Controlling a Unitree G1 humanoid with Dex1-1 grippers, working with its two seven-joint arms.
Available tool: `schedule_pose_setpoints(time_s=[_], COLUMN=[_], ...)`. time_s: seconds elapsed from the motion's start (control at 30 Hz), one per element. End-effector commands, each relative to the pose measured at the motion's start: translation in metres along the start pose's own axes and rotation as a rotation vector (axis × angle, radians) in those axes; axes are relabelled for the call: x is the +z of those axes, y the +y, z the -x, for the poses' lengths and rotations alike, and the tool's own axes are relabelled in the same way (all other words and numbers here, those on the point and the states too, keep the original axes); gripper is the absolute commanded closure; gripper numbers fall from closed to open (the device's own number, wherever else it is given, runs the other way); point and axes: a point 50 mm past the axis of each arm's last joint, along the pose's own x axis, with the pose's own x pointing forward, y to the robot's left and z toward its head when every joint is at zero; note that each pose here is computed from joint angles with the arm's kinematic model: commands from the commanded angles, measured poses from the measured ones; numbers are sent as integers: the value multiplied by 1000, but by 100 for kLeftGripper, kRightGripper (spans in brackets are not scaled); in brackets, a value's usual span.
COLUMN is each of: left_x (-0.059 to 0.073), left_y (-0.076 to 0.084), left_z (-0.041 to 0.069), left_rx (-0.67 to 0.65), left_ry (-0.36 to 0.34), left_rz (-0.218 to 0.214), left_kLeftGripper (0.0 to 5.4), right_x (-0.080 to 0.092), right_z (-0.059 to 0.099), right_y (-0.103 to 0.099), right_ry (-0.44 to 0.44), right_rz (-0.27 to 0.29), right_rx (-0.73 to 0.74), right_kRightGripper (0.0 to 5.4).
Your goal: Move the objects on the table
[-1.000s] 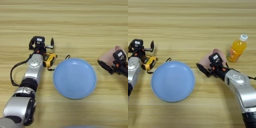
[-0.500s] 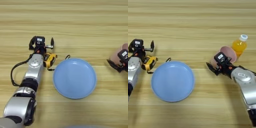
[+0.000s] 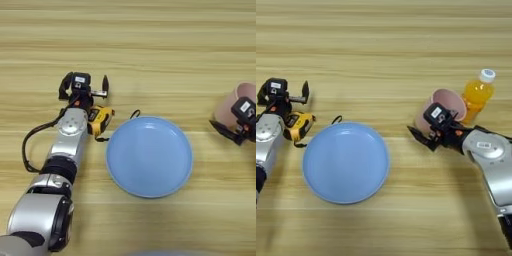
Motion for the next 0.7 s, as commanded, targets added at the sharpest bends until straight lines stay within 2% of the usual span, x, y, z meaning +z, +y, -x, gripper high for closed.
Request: schedule_pose_setpoints(time_s=[0.03, 0.33, 0.53, 0.7], left_x=[5, 5, 6, 6], left_y=[-3, -4, -6, -6], left_z=[-3, -3, -3, -3], left_rx=[-6, -6, -7, -6], left_ry=[-13, -14, -15, -16], left_rz=[-17, -17, -16, -16], left_kLeftGripper=[0, 0, 0, 0], right_x=[19, 52, 61, 66], right_z=[1, 0, -6, -9], right_y=[-1, 15, 38, 53], right_ry=[-38, -113, -125, -115], right_rz=[52, 85, 100, 148], right_rx=[44, 175, 309, 391], right_kRightGripper=[181, 181, 181, 181])
